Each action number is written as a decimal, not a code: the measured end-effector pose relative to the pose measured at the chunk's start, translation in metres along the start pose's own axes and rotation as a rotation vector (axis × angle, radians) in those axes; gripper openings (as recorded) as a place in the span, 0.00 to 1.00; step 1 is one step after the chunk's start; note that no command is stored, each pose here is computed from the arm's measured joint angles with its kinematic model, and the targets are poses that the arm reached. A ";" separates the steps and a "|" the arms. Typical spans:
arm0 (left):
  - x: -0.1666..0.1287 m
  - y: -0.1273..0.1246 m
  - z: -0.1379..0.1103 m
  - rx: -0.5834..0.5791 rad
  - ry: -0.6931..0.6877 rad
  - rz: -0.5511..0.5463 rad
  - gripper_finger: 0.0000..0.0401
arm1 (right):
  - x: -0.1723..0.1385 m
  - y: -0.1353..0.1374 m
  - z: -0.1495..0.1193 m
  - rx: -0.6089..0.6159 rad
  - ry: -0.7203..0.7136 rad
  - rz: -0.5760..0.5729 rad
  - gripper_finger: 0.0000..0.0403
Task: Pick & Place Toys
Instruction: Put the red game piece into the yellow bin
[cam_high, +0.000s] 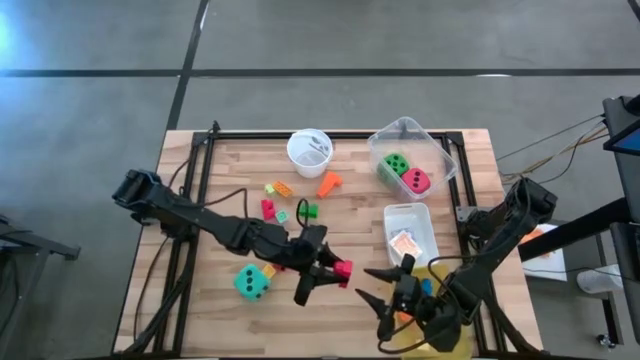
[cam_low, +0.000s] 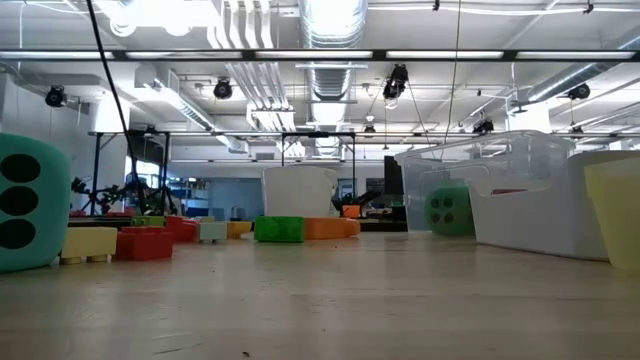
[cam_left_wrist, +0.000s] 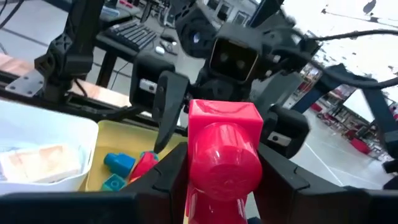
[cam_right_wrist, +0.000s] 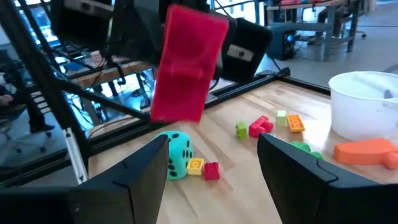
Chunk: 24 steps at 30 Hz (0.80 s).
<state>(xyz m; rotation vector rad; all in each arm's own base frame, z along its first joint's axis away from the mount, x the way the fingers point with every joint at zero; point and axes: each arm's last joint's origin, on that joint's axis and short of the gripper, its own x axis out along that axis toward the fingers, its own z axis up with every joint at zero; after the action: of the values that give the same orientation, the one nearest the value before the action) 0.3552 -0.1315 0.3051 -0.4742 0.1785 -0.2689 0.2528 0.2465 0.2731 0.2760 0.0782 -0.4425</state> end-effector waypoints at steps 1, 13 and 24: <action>0.002 0.001 -0.002 0.001 0.006 0.004 0.33 | 0.000 0.000 0.000 0.001 0.000 -0.001 0.59; 0.027 -0.001 -0.001 0.059 0.021 -0.072 0.33 | 0.004 0.001 0.005 -0.035 -0.020 -0.007 0.59; 0.035 -0.004 -0.001 0.060 0.040 -0.123 0.33 | 0.008 0.003 0.009 -0.040 -0.020 0.023 0.43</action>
<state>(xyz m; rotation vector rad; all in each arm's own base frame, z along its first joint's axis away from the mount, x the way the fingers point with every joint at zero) 0.3877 -0.1456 0.3020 -0.4216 0.1799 -0.4037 0.2614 0.2435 0.2815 0.2326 0.0639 -0.4207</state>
